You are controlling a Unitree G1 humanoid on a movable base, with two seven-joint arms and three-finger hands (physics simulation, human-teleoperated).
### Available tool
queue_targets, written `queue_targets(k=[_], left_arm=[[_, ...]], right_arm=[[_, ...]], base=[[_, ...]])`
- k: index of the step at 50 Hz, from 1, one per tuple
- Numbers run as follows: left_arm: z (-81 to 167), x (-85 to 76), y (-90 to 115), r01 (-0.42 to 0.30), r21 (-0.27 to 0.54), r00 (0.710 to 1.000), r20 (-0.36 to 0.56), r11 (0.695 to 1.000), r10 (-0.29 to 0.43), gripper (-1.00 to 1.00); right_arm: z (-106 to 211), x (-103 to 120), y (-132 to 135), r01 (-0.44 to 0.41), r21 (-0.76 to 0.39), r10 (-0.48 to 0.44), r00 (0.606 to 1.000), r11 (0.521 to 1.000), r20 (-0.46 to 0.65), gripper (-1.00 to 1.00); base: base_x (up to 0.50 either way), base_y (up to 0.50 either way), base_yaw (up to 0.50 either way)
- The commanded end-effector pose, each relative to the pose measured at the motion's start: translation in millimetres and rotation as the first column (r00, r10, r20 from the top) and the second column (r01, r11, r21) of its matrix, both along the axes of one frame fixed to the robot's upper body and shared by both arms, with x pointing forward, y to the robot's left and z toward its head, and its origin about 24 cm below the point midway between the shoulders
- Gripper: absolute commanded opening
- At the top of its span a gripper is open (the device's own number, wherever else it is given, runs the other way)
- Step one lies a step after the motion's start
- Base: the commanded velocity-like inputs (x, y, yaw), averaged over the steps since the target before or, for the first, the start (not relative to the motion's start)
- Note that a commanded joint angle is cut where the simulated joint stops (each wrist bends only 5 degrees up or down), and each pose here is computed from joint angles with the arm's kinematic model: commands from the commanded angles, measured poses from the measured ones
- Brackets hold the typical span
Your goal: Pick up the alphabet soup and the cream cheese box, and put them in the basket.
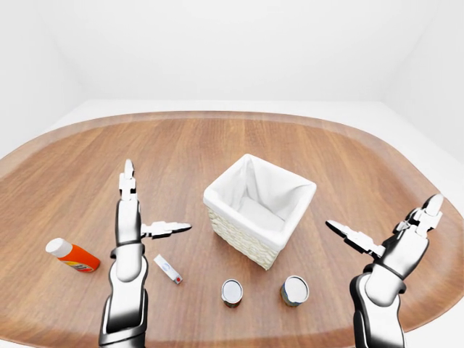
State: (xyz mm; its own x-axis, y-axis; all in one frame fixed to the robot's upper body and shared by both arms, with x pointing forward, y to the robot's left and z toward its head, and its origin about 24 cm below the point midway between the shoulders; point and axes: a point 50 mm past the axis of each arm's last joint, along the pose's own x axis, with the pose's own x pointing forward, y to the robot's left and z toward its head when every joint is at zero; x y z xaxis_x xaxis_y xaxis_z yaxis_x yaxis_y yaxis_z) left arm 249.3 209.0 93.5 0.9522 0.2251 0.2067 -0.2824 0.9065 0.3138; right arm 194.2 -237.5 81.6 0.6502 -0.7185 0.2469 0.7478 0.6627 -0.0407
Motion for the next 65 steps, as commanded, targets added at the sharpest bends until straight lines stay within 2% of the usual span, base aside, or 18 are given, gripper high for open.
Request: queue_targets(k=[1, 5, 9, 12, 17, 19, 23, 24, 26, 31, 33, 36, 38, 39, 45, 56, 60, 65], left_arm=[[20, 2.0, 13, -0.098, 0.179, 0.995, 0.052, 0.979, 0.090, 1.00], [26, 1.9, 18, -0.142, 0.278, 0.990, 0.061, 0.950, 0.130, 1.00], [27, 0.4, 17, -0.125, 0.384, 0.992, 0.057, 0.915, 0.111, 1.00], [27, 0.6, 18, -0.128, 0.417, 0.992, 0.051, 0.900, 0.117, 1.00], [29, 3.2, 20, -0.183, 0.551, 0.983, 0.083, 0.814, 0.164, 1.00], [32, 3.4, 21, -0.194, 0.561, 0.980, 0.082, 0.805, 0.179, 1.00], [38, 2.8, 20, -0.215, 0.629, 0.976, 0.112, 0.747, 0.187, 1.00], [40, 1.5, 19, -0.209, 0.627, 0.977, 0.108, 0.751, 0.181, 1.00], [42, -1.5, 18, -0.219, 0.647, 0.975, 0.127, 0.730, 0.180, 1.00], [48, -6.4, 13, -0.242, 0.716, 0.970, 0.165, 0.655, 0.178, 1.00], [48, -7.6, 9, -0.225, 0.732, 0.974, 0.157, 0.643, 0.162, 1.00], [47, -11.1, 4, -0.215, 0.780, 0.977, 0.172, 0.587, 0.130, 1.00], [48, -12.8, 2, -0.215, 0.795, 0.977, 0.175, 0.567, 0.124, 1.00], [48, -13.7, 0, -0.220, 0.819, 0.975, 0.188, 0.530, 0.115, 1.00], [48, -16.7, -3, -0.232, 0.865, 0.973, 0.199, 0.445, 0.121, 1.00], [53, -18.9, -7, -0.241, 0.886, 0.970, 0.208, 0.396, 0.127, 1.00], [54, -19.6, -8, -0.251, 0.903, 0.967, 0.219, 0.349, 0.130, 1.00], [49, -18.6, -6, -0.254, 0.908, 0.966, 0.218, 0.332, 0.140, 1.00]], right_arm=[[0, 1, 1, -0.003, -0.003, 0.003, 1.000, 1.000, -0.006, 1.00], [-1, 1, 0, -0.002, 0.002, 0.002, 1.000, 1.000, -0.006, 1.00], [-2, 1, 0, -0.004, -0.001, 0.004, 1.000, 1.000, -0.007, 1.00], [0, 0, 1, -0.002, 0.000, 0.002, 1.000, 1.000, -0.007, 1.00], [0, 0, 0, 0.000, -0.001, 0.000, 1.000, 1.000, -0.008, 1.00], [-1, 0, 0, 0.000, -0.001, 0.000, 1.000, 1.000, -0.009, 1.00], [1, 0, 0, 0.001, -0.004, -0.001, 1.000, 1.000, -0.006, 1.00], [0, 0, 0, 0.002, -0.006, -0.002, 1.000, 1.000, -0.007, 1.00], [0, 0, 0, 0.000, -0.002, 0.000, 1.000, 1.000, -0.001, 1.00], [-1, 0, 0, 0.001, -0.002, -0.001, 1.000, 1.000, -0.002, 1.00], [0, 0, 0, 0.001, -0.003, -0.001, 1.000, 1.000, -0.002, 1.00], [1, -1, 0, 0.003, -0.004, -0.003, 1.000, 1.000, 0.000, 1.00], [1, -1, 0, 0.003, -0.004, -0.003, 1.000, 1.000, 0.001, 1.00], [0, 0, 0, 0.002, -0.005, -0.002, 1.000, 1.000, 0.002, 1.00], [-1, 0, -1, 0.003, -0.008, -0.003, 1.000, 1.000, 0.000, 1.00], [2, -1, -2, 0.010, -0.016, -0.010, 1.000, 1.000, 0.004, 1.00], [2, -1, -2, 0.009, -0.020, -0.009, 1.000, 1.000, 0.005, 1.00], [1, -1, -2, 0.010, -0.021, -0.010, 1.000, 1.000, 0.008, 1.00]], base=[[0.00, 0.00, 0.00], [0.00, 0.00, 0.00], [0.00, 0.00, 0.00], [0.00, 0.00, 0.00], [0.00, 0.00, 0.00], [0.00, 0.00, 0.00], [0.00, 0.00, 0.00], [0.00, 0.00, 0.00], [0.00, 0.00, 0.00], [0.00, 0.00, 0.00], [0.00, 0.00, 0.00], [0.00, 0.00, 0.00], [0.00, 0.00, 0.00], [0.00, 0.00, 0.00], [0.00, 0.00, 0.00], [0.00, 0.00, 0.00], [0.00, 0.00, 0.00], [0.00, 0.00, 0.00]])
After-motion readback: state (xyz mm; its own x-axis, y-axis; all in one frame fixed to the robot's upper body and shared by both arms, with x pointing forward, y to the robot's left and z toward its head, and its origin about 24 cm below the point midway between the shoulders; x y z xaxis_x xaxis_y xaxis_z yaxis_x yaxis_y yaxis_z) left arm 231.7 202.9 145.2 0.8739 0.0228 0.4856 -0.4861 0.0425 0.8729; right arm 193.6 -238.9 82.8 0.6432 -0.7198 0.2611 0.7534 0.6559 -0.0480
